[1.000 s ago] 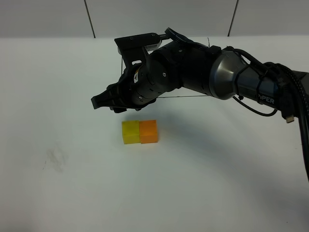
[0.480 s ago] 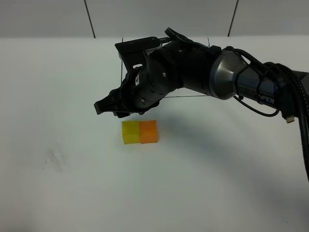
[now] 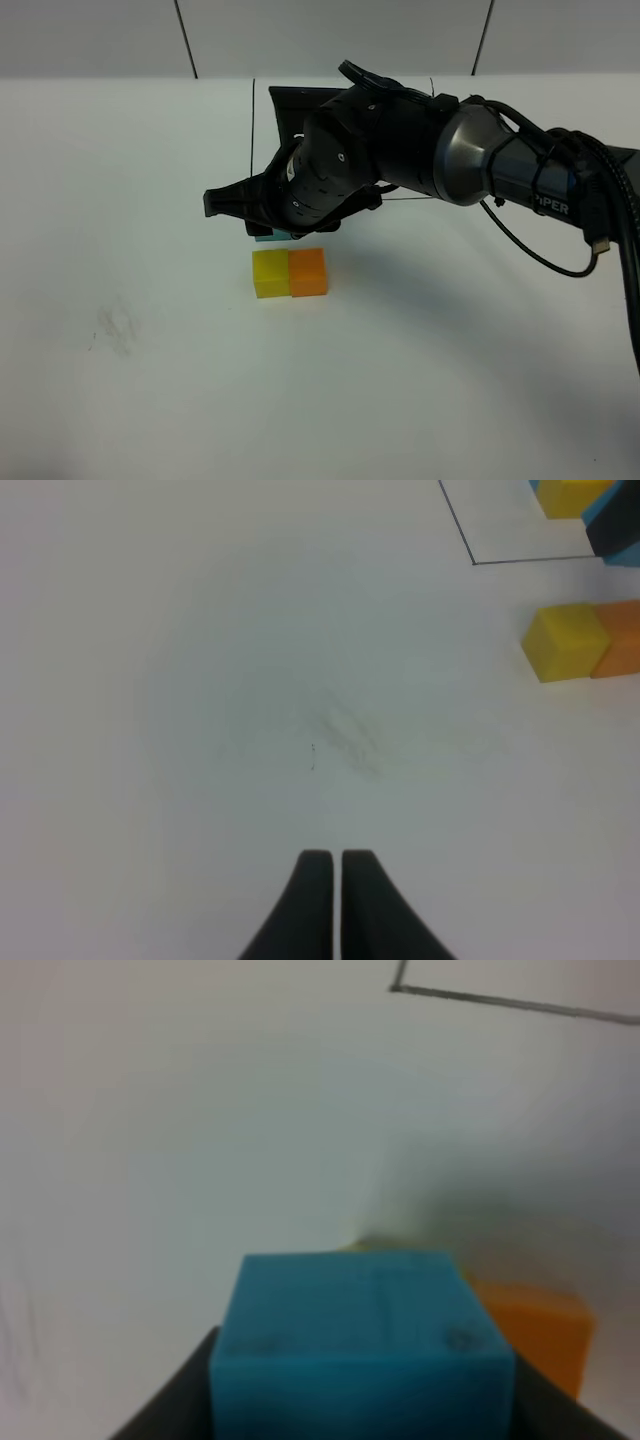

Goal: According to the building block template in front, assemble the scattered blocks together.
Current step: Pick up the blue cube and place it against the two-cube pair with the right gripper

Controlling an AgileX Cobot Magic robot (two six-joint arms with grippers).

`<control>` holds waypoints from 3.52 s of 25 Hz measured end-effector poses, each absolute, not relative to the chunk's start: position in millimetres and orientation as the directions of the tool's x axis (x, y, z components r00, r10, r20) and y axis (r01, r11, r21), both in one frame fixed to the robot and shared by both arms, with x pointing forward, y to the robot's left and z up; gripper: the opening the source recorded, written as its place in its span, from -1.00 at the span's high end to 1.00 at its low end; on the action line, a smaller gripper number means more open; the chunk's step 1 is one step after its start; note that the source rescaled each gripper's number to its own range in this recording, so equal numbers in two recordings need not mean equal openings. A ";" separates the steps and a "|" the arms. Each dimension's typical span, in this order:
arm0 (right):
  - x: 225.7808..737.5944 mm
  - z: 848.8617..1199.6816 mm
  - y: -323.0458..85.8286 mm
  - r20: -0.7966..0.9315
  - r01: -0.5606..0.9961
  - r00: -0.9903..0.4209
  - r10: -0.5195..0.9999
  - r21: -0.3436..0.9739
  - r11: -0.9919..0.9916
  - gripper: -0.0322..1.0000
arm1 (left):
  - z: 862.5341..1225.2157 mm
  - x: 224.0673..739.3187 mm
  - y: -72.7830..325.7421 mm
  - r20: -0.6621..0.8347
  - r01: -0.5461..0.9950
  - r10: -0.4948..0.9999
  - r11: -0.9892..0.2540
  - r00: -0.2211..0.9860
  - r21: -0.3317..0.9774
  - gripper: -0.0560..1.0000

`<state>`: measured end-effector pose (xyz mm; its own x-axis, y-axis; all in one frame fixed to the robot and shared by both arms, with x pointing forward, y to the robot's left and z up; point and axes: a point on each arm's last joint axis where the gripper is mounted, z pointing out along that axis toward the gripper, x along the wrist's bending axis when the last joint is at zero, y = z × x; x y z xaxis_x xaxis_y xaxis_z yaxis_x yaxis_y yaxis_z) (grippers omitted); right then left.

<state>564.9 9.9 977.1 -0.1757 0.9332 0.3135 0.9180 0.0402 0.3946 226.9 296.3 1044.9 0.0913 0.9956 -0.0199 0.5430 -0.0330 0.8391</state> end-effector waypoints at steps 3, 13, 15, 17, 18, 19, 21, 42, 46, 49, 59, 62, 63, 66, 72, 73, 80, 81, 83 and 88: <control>567.4 975.9 3.9 0.260 0.913 -0.136 0.956 0.407 0.019 -0.06 | 1044.9 226.9 296.3 -0.020 0.543 0.996 -0.033 0.091 0.839 0.89; 571.8 974.7 3.1 0.217 0.915 -0.107 0.970 0.402 0.011 -0.06 | 1044.9 226.9 296.3 -0.020 0.543 0.996 -0.033 0.091 0.839 0.89; 575.6 974.6 6.4 0.214 0.917 -0.101 0.972 0.398 0.008 -0.06 | 1044.9 226.9 296.3 -0.020 0.543 0.996 -0.033 0.091 0.839 0.89; 579.9 973.8 10.1 0.207 0.920 -0.096 0.974 0.392 0.008 -0.06 | 1044.9 226.9 296.3 -0.020 0.543 0.996 -0.033 0.091 0.839 0.89; 581.7 973.6 11.7 0.205 0.921 -0.095 0.974 0.390 0.007 -0.06 | 1044.9 226.9 296.3 -0.020 0.543 0.996 -0.033 0.091 0.839 0.89; 583.8 973.9 14.1 0.203 0.921 -0.094 0.975 0.389 0.008 -0.06 | 1044.9 226.9 296.3 -0.020 0.543 0.996 -0.033 0.091 0.839 0.89; 587.2 975.1 20.7 0.200 0.922 -0.094 0.975 0.387 0.010 -0.06 | 1044.9 226.9 296.3 -0.020 0.543 0.996 -0.033 0.091 0.839 0.89; 602.0 946.7 56.7 0.119 0.935 -0.061 0.991 0.355 0.015 -0.06 | 1044.9 226.9 296.3 -0.020 0.543 0.996 -0.033 0.091 0.839 0.89; 601.8 945.8 57.0 0.114 0.934 -0.068 0.991 0.356 0.023 -0.06 | 1044.9 226.9 296.3 -0.020 0.543 0.996 -0.033 0.091 0.839 0.89; 599.8 944.8 59.3 0.103 0.932 -0.092 0.990 0.359 0.049 -0.06 | 1044.9 226.9 296.3 -0.020 0.543 0.996 -0.033 0.091 0.839 0.89; 601.1 923.9 60.9 0.073 0.939 -0.098 0.993 0.336 0.068 -0.06 | 1044.9 226.9 296.3 -0.020 0.543 0.996 -0.033 0.091 0.839 0.89; 601.0 915.4 60.9 0.060 0.944 -0.095 0.994 0.321 0.071 -0.06 | 1044.8 226.9 296.3 -0.020 0.543 0.996 -0.033 0.091 0.839 0.89; 601.0 915.0 60.9 0.059 0.945 -0.095 0.994 0.320 0.072 -0.06 | 1044.8 226.9 296.3 -0.020 0.543 0.996 -0.033 0.091 0.839 0.89; 601.1 914.7 61.0 0.059 0.945 -0.095 0.994 0.320 0.072 -0.06 | 1044.8 226.9 296.3 -0.020 0.543 0.996 -0.033 0.091 0.839 0.89; 599.6 914.6 61.5 0.052 0.946 -0.097 0.994 0.315 0.076 -0.06 | 1044.8 226.9 296.3 -0.020 0.543 0.996 -0.033 0.091 0.839 0.89; 598.8 914.5 62.1 0.052 0.946 -0.099 0.994 0.314 0.077 -0.06 | 1044.8 226.9 296.3 -0.020 0.543 0.996 -0.033 0.091 0.839 0.89; 597.7 914.5 63.2 0.052 0.946 -0.101 0.994 0.314 0.080 -0.06 | 1044.8 226.9 296.3 -0.020 0.543 0.996 -0.033 0.091 0.839 0.89; 597.7 914.5 63.2 0.052 0.946 -0.101 0.994 0.314 0.080 -0.06 | 1044.8 226.9 296.3 -0.020 0.543 0.996 -0.033 0.091 0.839 0.89; 597.7 914.5 63.2 0.052 0.946 -0.101 0.994 0.314 0.080 -0.06 | 1044.8 226.9 296.3 -0.020 0.543 0.996 -0.033 0.091 0.839 0.89; 597.4 913.5 63.7 0.056 0.948 -0.099 0.994 0.308 0.077 -0.06 | 1044.8 226.9 296.3 -0.020 0.543 0.996 -0.033 0.091 0.839 0.89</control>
<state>597.4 63.7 913.5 -0.0988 0.9935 0.0563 0.9481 0.0768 0.3084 226.9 296.3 1044.8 0.0913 0.9956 -0.0199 0.5431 -0.0330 0.8390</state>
